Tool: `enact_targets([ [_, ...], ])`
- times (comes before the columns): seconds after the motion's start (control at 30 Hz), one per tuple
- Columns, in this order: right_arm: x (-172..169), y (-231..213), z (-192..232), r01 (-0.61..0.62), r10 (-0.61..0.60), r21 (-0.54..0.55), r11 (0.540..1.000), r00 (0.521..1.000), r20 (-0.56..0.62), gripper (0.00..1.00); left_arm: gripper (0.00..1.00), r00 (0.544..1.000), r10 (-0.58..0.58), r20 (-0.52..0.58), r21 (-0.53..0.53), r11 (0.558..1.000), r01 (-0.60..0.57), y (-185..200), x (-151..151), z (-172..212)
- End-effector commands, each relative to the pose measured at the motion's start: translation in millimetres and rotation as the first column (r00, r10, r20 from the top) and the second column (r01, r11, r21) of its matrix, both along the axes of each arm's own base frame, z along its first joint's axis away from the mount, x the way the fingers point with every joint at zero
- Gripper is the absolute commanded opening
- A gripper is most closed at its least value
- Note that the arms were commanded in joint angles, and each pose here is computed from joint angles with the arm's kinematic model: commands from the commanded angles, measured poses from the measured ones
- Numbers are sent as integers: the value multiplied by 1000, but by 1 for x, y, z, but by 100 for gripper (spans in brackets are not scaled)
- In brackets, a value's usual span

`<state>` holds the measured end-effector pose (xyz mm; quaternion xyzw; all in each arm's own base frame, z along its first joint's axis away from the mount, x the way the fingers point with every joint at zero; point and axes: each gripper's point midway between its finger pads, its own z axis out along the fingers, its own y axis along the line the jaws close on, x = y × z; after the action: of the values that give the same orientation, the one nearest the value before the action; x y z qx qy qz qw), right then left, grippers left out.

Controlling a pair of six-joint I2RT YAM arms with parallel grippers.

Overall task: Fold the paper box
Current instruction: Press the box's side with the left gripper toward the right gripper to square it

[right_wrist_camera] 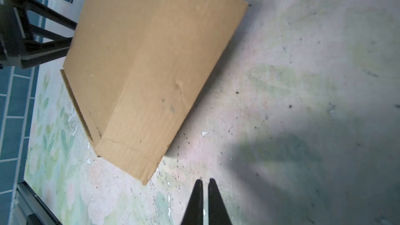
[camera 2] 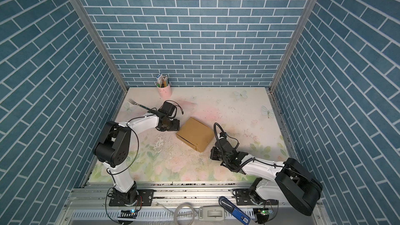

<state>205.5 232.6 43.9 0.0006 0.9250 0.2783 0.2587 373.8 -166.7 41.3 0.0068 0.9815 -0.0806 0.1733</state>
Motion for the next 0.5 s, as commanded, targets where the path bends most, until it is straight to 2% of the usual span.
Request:
enact_targets([
  [0.0, 4, -10, 8, 14, -11, -74, 997, 999, 30, 10, 72, 1000, -18, 18, -38, 999, 19, -9, -9, 10],
  [0.23, 12, -29, 22, 49, -39, -192, 980, 998, 57, 10, 72, 999, -35, 13, -39, 999, 35, -13, -24, 9],
  [0.47, 32, -30, 41, 52, -43, -207, 977, 998, 47, 10, 72, 1000, -26, 1, 50, 998, 26, 2, -25, 6],
])
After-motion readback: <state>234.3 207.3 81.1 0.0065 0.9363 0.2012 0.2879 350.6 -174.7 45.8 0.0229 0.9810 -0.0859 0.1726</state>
